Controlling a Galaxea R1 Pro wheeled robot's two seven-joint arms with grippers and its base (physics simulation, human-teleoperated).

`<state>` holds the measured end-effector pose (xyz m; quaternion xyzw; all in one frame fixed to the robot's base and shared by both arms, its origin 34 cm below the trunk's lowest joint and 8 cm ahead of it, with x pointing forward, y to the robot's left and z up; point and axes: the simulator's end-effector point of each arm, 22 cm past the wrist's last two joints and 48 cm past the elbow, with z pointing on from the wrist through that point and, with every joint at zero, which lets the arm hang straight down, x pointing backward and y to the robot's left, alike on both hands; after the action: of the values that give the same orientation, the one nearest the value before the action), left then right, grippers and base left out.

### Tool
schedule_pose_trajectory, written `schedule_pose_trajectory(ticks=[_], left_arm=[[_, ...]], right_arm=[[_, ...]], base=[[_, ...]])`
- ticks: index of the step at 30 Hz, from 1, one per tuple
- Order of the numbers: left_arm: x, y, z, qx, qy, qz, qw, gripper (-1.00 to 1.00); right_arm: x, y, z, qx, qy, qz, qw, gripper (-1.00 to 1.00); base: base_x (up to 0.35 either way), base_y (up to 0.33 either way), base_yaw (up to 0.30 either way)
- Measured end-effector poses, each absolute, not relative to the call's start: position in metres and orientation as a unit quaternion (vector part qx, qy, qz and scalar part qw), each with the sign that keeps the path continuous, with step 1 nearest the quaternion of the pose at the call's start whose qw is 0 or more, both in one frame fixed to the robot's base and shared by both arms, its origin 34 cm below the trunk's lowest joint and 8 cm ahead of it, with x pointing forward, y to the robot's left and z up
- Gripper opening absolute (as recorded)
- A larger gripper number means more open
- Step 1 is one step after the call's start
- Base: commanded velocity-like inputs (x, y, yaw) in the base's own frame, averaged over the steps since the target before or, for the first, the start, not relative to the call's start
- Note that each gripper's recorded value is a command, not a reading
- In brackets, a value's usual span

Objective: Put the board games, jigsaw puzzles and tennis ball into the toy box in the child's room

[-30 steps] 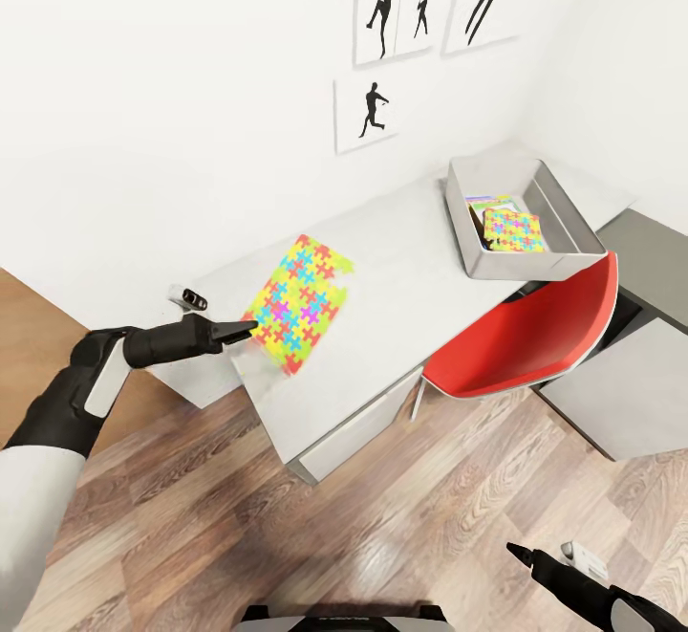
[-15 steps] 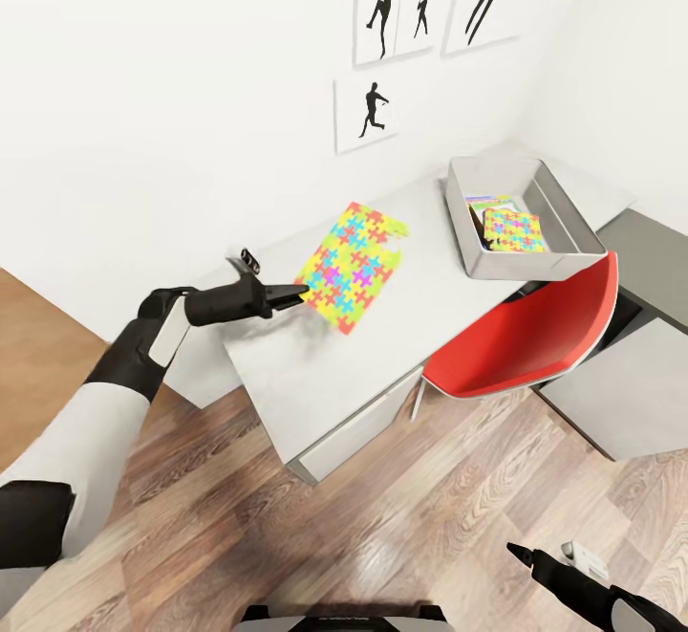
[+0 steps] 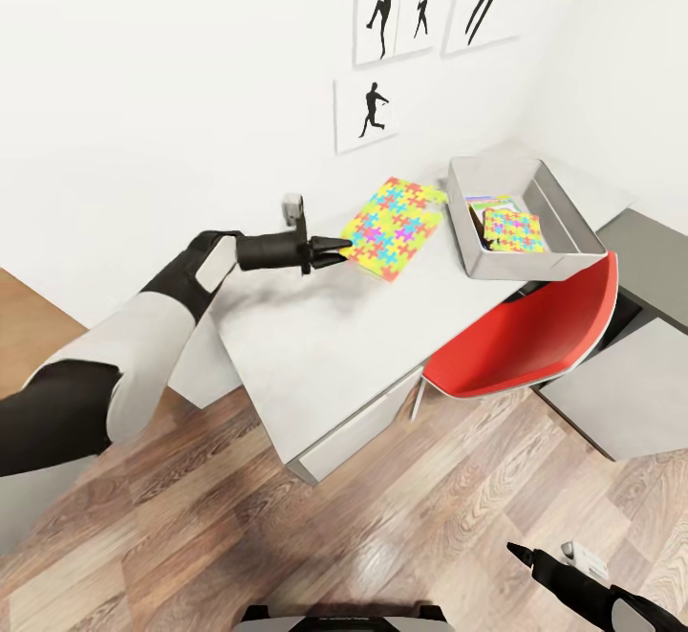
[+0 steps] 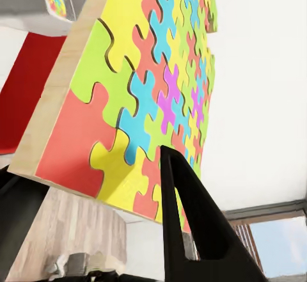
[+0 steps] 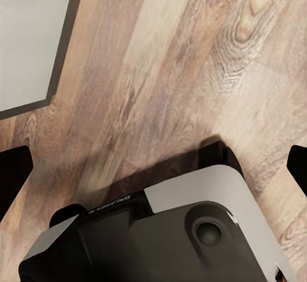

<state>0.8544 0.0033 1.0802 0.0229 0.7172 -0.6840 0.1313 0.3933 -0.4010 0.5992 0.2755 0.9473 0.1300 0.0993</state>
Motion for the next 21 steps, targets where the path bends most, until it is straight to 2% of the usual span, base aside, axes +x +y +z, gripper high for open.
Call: schedule_pose_trajectory(ticks=[6,14,21], left_arm=[[0.869,-0.030,1.087,0.034,0.755,-0.641,0.134,-1.00],[0.879,-0.042,1.108,0.011,0.731,-0.666,0.148,-1.00],[0.884,-0.049,1.114,0.011,0.731,-0.661,0.167,-1.00]], right_arm=[[0.394,-0.402,0.599,0.275,0.947,0.129,0.100,1.00],[0.393,-0.403,0.599,0.275,0.948,0.128,0.099,1.00],[0.395,-0.403,0.601,0.275,0.947,0.129,0.101,1.00]], base=[[0.000,0.000,0.000],[0.000,0.000,-0.002],[0.000,0.000,-0.157]])
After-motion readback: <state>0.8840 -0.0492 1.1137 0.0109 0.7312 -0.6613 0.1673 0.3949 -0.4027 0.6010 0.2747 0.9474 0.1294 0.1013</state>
